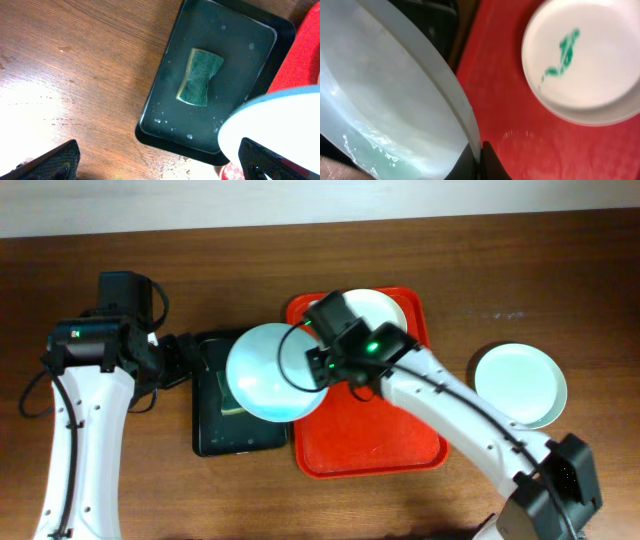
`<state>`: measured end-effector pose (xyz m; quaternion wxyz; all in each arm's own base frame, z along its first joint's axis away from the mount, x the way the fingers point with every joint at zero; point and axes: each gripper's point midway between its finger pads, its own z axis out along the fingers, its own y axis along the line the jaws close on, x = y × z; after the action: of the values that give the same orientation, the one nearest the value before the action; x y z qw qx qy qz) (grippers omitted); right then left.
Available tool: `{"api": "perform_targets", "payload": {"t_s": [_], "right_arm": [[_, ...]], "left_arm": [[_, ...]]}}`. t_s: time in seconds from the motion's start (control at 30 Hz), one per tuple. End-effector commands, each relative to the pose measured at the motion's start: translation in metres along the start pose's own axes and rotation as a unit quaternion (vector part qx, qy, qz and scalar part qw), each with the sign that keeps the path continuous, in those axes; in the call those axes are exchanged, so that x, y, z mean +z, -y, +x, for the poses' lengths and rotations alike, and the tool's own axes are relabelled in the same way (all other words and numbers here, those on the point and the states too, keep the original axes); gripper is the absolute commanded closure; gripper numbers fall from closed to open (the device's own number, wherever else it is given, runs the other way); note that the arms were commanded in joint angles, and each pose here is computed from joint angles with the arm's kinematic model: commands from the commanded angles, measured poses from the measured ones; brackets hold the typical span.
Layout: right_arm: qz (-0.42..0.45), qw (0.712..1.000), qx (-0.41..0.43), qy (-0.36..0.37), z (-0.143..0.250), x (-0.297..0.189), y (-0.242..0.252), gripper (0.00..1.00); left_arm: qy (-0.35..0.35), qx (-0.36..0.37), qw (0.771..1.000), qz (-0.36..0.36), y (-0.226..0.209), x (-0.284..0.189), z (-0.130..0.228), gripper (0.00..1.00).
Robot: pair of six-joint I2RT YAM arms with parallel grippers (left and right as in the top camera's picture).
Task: Clean dirty plates on tray and stack at the side
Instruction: 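Lift the light-blue plate with the right gripper and tilt it over the black tray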
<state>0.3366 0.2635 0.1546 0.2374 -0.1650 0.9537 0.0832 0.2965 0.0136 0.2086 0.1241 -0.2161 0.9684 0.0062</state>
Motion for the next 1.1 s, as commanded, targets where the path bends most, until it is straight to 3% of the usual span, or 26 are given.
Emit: {"api": "perform_targets", "payload": {"t_s": [0.0, 0.17, 0.57, 1.07], "right_arm": [[0.09, 0.994, -0.018, 0.065, -0.02, -0.01, 0.004, 0.96], [0.177, 0.974, -0.054, 0.13, -0.034, -0.036, -0.004, 0.96], [0.268, 0.933, -0.117, 0.212, -0.041, -0.073, -0.029, 0.96], [0.273, 0.924, -0.142, 0.228, -0.036, -0.082, -0.047, 0.96]], "left_arm": [[0.01, 0.002, 1.0, -0.002, -0.002, -0.005, -0.003, 0.01], [0.011, 0.002, 1.0, -0.002, -0.002, -0.005, -0.003, 0.01], [0.011, 0.002, 1.0, -0.002, -0.002, -0.005, -0.003, 0.01], [0.01, 0.002, 1.0, -0.002, -0.002, -0.005, -0.003, 0.01]]}}
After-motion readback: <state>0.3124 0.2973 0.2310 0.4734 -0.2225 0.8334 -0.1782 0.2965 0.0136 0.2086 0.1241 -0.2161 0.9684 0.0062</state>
